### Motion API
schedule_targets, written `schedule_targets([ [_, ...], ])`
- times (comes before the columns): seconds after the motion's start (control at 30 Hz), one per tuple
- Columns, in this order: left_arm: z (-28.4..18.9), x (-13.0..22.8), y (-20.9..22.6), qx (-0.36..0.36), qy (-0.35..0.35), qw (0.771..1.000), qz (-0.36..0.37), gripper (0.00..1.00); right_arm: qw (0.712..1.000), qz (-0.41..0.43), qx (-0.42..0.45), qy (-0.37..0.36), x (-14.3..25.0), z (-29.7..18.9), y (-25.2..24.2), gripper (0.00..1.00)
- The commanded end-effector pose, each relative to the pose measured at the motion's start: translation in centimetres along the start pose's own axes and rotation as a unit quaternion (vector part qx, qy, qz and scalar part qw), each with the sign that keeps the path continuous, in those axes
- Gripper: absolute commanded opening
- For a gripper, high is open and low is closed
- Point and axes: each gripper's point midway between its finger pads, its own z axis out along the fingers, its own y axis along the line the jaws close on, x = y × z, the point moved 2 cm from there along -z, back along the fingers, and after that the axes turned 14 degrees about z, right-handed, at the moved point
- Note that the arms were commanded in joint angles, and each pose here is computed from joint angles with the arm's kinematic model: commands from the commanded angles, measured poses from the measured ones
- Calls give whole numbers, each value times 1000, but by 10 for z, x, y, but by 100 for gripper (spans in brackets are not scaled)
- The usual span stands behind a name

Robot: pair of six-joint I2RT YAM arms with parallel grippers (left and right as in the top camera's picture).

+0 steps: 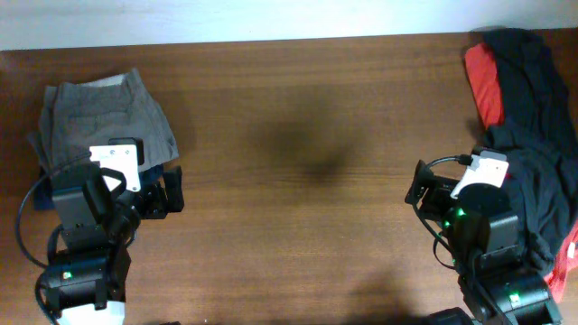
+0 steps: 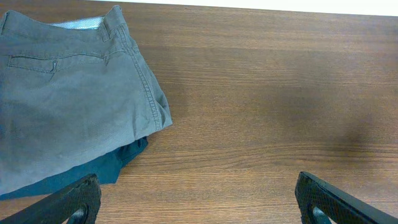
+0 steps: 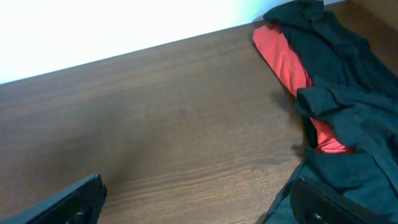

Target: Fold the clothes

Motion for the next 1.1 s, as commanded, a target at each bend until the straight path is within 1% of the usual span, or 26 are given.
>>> schedule_targets([
  [0.0, -1, 0, -1, 5, -4, 1000, 3, 99, 1000, 0, 19, 7, 4, 7, -4, 99],
  [0.13, -1, 0, -1, 5, -3, 1000, 3, 99, 998, -37, -3, 41, 24, 7, 12, 99],
  [0.33, -1, 0, -1, 5, -3, 1000, 3, 99, 998, -48, 0, 38, 25, 6, 14, 99],
  [0.47, -1, 0, -1, 5, -3, 1000, 3, 100, 994, -98, -22, 42, 26, 4, 18, 99],
  [0.57, -1, 0, -1, 5, -3, 1000, 3, 99, 991, -118, -44, 33, 21, -2, 18, 99],
  [0.7, -1, 0, -1, 5, -3, 1000, 3, 99, 983, -150, -106, 6, 20, -9, 21, 99],
  [0.87, -1, 0, -1, 5, -3, 1000, 3, 100, 981, -128, -141, -45, 36, -6, 6, 99],
  [1.07, -1, 0, -1, 5, -3, 1000, 3, 99, 969, -114, -183, -118, 61, 2, -5, 99],
])
